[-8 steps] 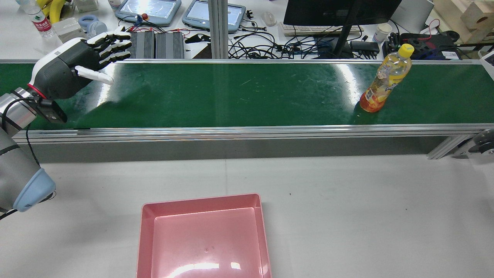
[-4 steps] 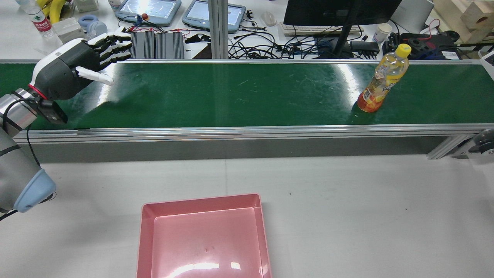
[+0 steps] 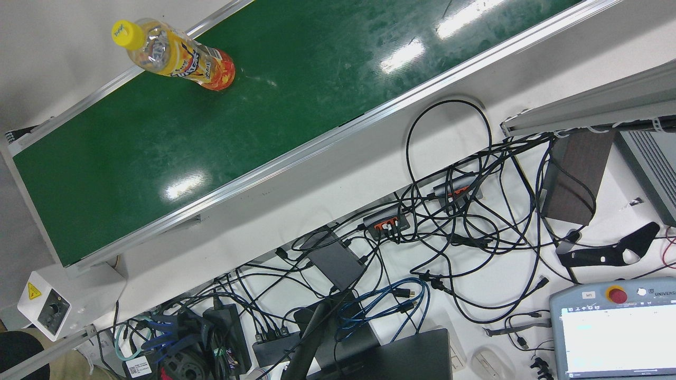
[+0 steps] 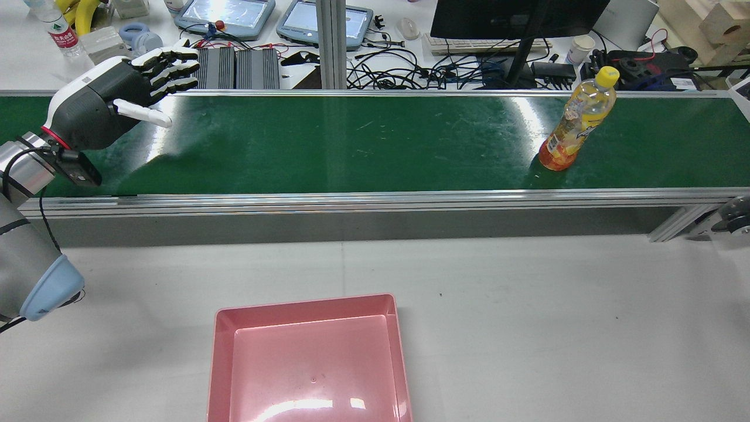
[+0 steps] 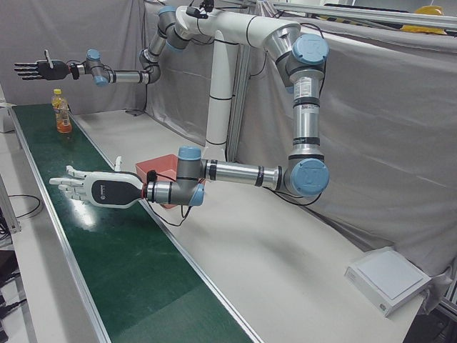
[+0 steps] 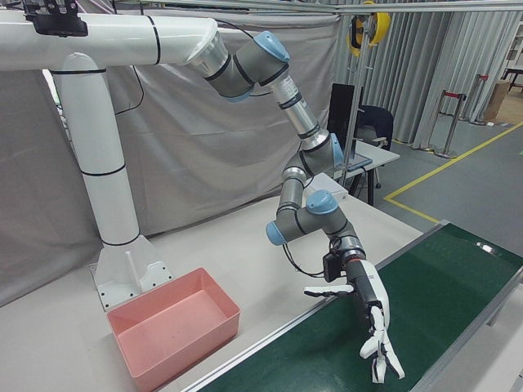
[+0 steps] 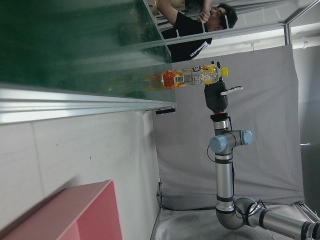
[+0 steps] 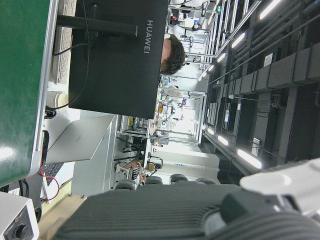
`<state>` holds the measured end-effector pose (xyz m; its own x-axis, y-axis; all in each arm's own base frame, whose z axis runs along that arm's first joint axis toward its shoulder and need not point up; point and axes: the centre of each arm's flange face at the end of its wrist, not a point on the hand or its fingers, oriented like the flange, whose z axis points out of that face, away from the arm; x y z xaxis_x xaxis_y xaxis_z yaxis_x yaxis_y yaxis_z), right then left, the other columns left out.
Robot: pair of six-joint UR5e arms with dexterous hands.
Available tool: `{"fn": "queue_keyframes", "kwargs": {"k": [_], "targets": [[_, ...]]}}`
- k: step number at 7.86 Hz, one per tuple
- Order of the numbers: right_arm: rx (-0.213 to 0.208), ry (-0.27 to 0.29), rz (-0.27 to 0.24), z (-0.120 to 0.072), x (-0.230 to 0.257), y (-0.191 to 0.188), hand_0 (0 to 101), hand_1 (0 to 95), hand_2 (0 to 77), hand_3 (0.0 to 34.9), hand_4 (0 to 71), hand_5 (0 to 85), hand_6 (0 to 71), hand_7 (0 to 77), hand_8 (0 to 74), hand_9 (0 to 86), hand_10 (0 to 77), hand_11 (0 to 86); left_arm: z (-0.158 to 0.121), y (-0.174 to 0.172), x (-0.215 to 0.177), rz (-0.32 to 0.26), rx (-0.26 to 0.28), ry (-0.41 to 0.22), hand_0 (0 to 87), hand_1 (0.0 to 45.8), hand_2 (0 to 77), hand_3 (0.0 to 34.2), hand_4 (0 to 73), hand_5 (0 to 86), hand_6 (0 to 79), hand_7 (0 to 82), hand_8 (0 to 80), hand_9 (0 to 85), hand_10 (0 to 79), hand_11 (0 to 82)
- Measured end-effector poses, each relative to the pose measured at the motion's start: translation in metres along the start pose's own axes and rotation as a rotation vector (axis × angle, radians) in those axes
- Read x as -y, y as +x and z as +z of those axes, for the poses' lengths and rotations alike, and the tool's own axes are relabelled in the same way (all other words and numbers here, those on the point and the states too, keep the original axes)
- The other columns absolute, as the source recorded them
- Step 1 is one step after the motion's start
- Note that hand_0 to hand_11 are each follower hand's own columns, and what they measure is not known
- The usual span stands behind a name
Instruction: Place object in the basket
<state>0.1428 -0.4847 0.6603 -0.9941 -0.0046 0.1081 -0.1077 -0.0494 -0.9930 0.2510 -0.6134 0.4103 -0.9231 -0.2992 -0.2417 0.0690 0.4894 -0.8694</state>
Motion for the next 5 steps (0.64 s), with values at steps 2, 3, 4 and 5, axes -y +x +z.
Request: {"fn": "queue_keyframes", "kwargs": {"k": [2,3,4,5], "targets": [[0.0,0.001,0.0,0.0,0.0003,0.0,0,0.0,0.5,0.0,0.0,0.0,0.0,0.5,0.0,0.0,0.0,0.0,0.0001,0.0011,-0.0003,-0.001,-0.002,-0.001,54.6,15.8,0.5,2.4,13.1,25.6,1.6,1.6,10.4,10.9,8.7,14.7],[0.0,0.001,0.0,0.0,0.0003,0.0,0,0.0,0.5,0.0,0.0,0.0,0.0,0.5,0.0,0.0,0.0,0.0,0.0001,0.0013,-0.0004,-0.001,-0.002,-0.001,54.5,15.8,0.5,4.0,13.1,25.6,1.6,1.6,10.4,10.9,8.7,14.7],[0.0,0.0,0.0,0.0,0.0002,0.0,0,0.0,0.5,0.0,0.0,0.0,0.0,0.5,0.0,0.0,0.0,0.0,0.0001,0.0011,-0.0003,-0.001,-0.001,-0.001,54.5,15.8,0.5,4.1,13.1,25.6,1.6,1.6,10.4,10.9,8.7,14.7],[0.0,0.0,0.0,0.0,0.0001,0.0,0,0.0,0.5,0.0,0.0,0.0,0.0,0.5,0.0,0.0,0.0,0.0,0.0001,0.0011,-0.0003,-0.001,-0.002,-0.001,54.5,15.8,0.5,3.9,13.1,25.6,1.6,1.6,10.4,10.9,8.7,14.7]]}}
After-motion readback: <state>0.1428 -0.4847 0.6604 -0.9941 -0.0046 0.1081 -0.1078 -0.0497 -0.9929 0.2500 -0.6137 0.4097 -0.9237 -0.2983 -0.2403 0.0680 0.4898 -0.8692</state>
